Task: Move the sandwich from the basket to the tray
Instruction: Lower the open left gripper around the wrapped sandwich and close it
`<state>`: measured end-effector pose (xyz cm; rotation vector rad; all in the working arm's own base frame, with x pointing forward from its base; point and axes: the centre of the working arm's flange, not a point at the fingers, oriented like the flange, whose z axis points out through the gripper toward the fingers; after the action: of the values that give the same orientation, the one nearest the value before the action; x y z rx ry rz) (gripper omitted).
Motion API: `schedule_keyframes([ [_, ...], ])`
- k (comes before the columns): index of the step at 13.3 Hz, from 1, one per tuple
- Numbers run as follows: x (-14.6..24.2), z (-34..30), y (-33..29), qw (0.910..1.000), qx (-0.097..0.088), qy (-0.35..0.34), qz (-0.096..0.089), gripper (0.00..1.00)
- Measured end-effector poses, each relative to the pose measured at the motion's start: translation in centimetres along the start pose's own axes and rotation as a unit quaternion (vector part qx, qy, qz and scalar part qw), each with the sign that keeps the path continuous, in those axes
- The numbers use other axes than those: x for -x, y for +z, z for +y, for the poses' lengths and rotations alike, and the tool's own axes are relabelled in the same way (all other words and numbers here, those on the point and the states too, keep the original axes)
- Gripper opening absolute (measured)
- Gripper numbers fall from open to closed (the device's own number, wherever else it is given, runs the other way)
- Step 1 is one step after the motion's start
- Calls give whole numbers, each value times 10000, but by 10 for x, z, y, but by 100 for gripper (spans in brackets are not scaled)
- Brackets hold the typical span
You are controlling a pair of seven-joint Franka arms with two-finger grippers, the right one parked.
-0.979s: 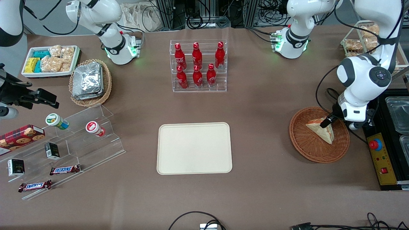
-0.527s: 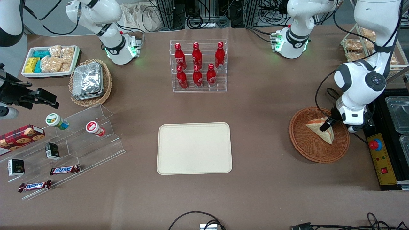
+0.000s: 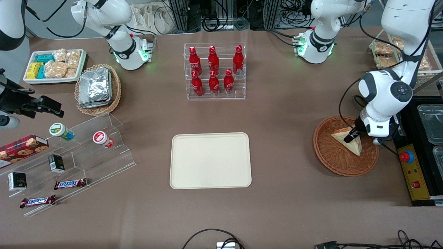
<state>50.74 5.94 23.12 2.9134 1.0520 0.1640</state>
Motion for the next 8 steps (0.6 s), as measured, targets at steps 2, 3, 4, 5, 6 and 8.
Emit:
schedule_keyframes([
  [2, 0, 1, 0, 10000, 9, 9, 8, 41],
  [3, 1, 2, 0, 10000, 14, 16, 12, 37],
  [4, 1, 3, -1, 10000, 18, 27, 17, 33],
  [5, 1, 4, -2, 10000, 24, 84, 28, 27],
  [6, 0, 6, -3, 9997, 24, 233, 33, 21],
  [8, 0, 11, -7, 9975, -4, 708, -13, 20],
])
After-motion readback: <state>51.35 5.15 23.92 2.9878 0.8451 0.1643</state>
